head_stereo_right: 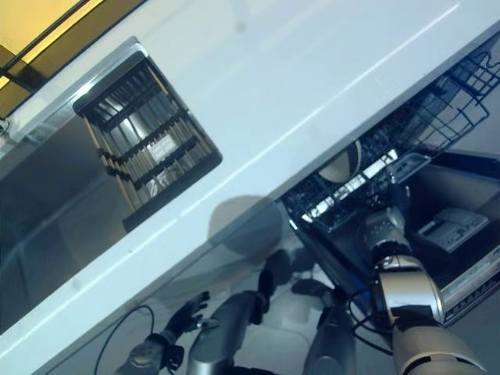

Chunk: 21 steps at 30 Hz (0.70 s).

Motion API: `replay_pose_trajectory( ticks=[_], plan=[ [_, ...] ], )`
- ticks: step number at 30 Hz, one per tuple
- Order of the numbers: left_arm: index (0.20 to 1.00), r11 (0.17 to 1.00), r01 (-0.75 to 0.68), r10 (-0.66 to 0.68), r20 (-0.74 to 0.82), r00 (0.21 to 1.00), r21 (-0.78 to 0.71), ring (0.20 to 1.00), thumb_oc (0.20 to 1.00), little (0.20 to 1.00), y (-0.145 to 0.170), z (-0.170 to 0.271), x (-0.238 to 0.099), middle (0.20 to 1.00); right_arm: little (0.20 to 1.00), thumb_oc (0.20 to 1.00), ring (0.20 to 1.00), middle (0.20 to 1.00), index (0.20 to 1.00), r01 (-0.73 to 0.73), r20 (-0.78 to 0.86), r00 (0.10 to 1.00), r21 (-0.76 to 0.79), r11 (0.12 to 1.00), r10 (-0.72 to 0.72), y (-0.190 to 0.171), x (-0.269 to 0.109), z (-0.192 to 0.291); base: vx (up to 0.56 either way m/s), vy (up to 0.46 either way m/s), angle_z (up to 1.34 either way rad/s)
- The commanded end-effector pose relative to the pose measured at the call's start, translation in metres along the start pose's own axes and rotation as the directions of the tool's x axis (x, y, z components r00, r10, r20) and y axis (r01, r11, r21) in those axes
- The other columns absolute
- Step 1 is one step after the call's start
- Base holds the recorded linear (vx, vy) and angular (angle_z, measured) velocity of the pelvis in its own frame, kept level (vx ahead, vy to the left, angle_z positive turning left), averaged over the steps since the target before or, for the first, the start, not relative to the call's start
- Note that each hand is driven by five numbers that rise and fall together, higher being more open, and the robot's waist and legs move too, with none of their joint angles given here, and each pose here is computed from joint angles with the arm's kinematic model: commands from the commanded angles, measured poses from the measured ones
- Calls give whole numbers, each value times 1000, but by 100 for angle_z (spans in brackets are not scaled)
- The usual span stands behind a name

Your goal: Pick up plates and place into dishwasher.

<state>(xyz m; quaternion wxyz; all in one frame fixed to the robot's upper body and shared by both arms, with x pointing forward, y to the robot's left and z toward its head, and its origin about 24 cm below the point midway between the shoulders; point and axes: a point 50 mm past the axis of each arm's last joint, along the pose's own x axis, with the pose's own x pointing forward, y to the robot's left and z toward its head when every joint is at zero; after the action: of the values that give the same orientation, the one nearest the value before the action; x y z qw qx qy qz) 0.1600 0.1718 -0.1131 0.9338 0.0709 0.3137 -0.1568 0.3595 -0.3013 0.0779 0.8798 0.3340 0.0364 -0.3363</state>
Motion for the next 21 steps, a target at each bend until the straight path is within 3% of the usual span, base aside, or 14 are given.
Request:
replay_pose_trajectory(
  ticks=[1,21],
  plan=[
    [1000,999,-24,25,-35,999,31,1000,1000,1000,13,-12,-15,1000,1000,1000,1000,1000,1000,-286,151,950,60,956,275,83,-13,44,10,24,5],
    [1000,998,-54,55,-20,998,31,1000,1000,1000,28,-8,-18,1000,1000,1000,1000,1000,1000,-466,193,869,15,884,455,123,-29,54,-1,9,9]
  ],
)
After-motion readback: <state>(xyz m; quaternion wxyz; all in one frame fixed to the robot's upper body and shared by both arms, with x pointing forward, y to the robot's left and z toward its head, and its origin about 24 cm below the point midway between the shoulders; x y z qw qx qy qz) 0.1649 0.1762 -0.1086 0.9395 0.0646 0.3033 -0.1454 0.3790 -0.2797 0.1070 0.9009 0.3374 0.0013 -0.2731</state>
